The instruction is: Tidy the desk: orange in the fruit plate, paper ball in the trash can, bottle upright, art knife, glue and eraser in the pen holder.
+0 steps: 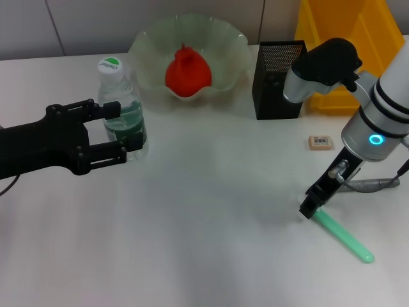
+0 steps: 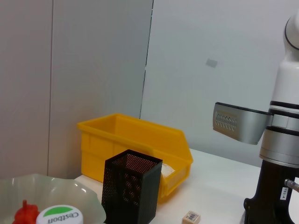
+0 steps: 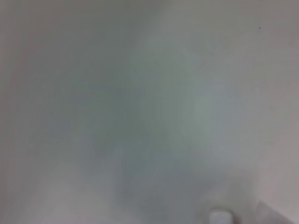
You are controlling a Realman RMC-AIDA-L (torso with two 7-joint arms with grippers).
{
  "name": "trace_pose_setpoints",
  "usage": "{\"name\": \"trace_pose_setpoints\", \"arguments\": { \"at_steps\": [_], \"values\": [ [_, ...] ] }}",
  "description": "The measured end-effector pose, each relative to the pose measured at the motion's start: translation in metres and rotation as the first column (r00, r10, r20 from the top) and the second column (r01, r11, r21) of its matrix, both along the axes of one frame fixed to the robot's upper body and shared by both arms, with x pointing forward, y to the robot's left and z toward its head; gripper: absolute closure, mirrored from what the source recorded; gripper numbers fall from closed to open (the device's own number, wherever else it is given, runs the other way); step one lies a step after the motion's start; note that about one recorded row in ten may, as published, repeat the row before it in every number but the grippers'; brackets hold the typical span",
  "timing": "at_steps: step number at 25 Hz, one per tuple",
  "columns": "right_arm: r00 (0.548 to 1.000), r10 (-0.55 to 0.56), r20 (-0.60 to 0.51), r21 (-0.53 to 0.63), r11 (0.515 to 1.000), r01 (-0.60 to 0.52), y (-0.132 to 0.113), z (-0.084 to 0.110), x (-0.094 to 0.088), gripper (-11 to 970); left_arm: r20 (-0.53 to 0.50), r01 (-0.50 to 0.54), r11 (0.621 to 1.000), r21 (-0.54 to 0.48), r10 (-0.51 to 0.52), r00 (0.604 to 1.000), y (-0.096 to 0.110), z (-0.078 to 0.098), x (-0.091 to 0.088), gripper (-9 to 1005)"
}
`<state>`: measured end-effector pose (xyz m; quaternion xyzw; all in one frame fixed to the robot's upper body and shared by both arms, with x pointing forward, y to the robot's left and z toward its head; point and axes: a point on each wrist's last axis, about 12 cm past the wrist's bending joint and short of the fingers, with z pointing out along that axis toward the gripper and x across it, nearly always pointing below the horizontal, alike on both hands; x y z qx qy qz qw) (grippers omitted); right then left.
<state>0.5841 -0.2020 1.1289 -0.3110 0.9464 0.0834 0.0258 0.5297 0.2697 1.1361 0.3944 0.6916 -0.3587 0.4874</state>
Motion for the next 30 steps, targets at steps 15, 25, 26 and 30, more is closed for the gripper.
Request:
{"name": "trace_pose_setpoints", "arguments": {
  "at_steps": [15, 25, 26, 30],
  "values": [
    [1.000, -0.005, -0.008, -0.005, 1.000, 0.005, -0.0011, -0.0039, 0.0002, 600, -0.002, 0.002, 1.000, -0.003, -0.002, 1.000, 0.0000, -0.0002, -0.0004, 257],
    [1.000, -0.006, -0.003, -0.004, 1.000, 0.006, -0.0011, -0.0039, 0.0007, 671, -0.016, 0.000, 1.000, -0.007, 0.000, 1.000, 0.0001, -0.0032, -0.0001, 258],
    [1.000, -0.006, -0.003, -0.004, 1.000, 0.006, -0.0011, -0.0039, 0.0006, 681, -0.016, 0.000, 1.000, -0.007, -0.001, 1.000, 0.0000, -0.0032, 0.0000, 258],
    [1.000, -0.005, -0.002, -0.004, 1.000, 0.005, -0.0009, -0.0036, 0.0009, 708, -0.011, 0.001, 1.000, -0.007, -0.001, 1.000, 0.0003, -0.0035, -0.0002, 258]
  ]
}}
